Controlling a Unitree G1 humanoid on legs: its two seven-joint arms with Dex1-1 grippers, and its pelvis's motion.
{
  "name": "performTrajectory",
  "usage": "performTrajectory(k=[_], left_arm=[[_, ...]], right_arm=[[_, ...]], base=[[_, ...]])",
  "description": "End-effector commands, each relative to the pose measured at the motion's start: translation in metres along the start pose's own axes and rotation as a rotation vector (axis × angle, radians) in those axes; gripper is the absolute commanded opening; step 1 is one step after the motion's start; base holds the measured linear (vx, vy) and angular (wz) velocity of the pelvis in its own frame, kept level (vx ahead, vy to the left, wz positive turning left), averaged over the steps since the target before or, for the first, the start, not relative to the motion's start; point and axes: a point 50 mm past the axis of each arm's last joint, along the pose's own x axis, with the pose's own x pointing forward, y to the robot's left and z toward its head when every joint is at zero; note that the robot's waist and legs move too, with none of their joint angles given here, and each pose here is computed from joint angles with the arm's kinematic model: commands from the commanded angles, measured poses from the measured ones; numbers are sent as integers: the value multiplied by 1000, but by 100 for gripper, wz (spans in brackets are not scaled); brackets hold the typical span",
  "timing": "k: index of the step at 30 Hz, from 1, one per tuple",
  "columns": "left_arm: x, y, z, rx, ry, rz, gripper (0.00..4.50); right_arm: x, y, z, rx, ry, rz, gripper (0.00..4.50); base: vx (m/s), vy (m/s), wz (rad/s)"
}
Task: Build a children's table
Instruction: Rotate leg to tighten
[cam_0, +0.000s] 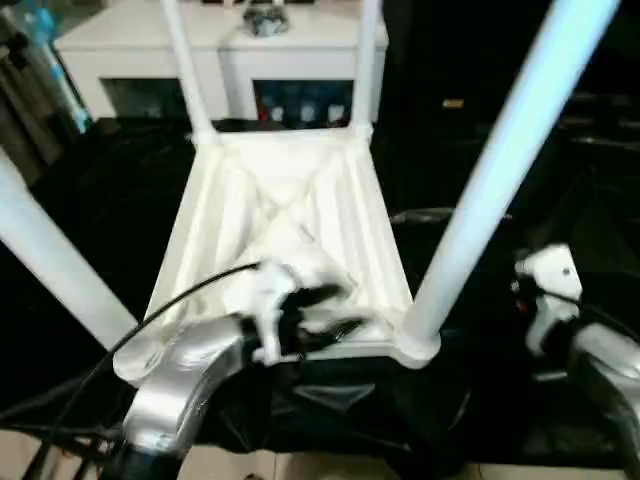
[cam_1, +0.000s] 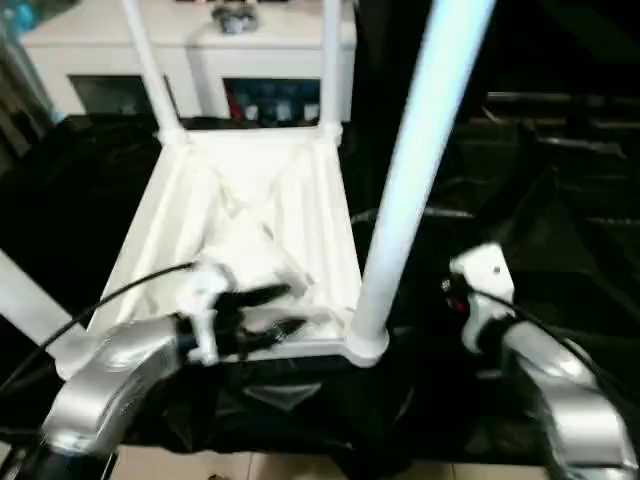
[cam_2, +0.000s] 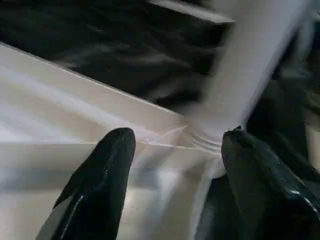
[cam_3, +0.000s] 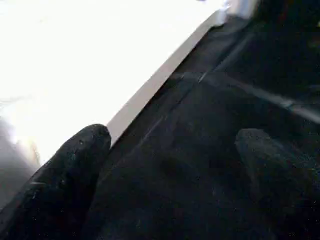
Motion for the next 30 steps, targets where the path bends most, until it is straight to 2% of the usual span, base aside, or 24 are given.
performTrajectory(k=[1,3,6,7,8,13,15,23,27,30], left_arm=[[10,-4,-6,11,77,-89,315],[20,1,-4,51,118,-106,315],[25,7,-7,78,172,-108,315],[26,9,-8,89,196,-112,315],[27,9,-8,83,209,-146,288],[22,20,-17,80,311,-80,274],[20,21,-18,71,322,-73,244],[9,27,-19,60,339,-28,192],[4,28,-22,88,367,-7,157],[-1,23,-18,138,359,-47,142]], right_arm=[[-6,1,9,-27,-8,56,450],[-13,3,19,-67,6,109,450],[-15,7,20,-90,14,130,450],[-16,8,20,-106,21,140,450],[-17,10,18,-108,43,159,450],[-22,27,12,-98,93,268,450],[-24,29,12,-93,102,294,450],[-20,33,10,-71,103,350,450],[-20,29,12,-96,103,344,450],[-21,27,12,-100,108,351,450]], base=[[0,0,0],[0,0,0],[0,0,0],[0,0,0],[0,0,0],[0,0,0],[0,0,0],[0,0,0],[0,0,0],[0,0,0]])
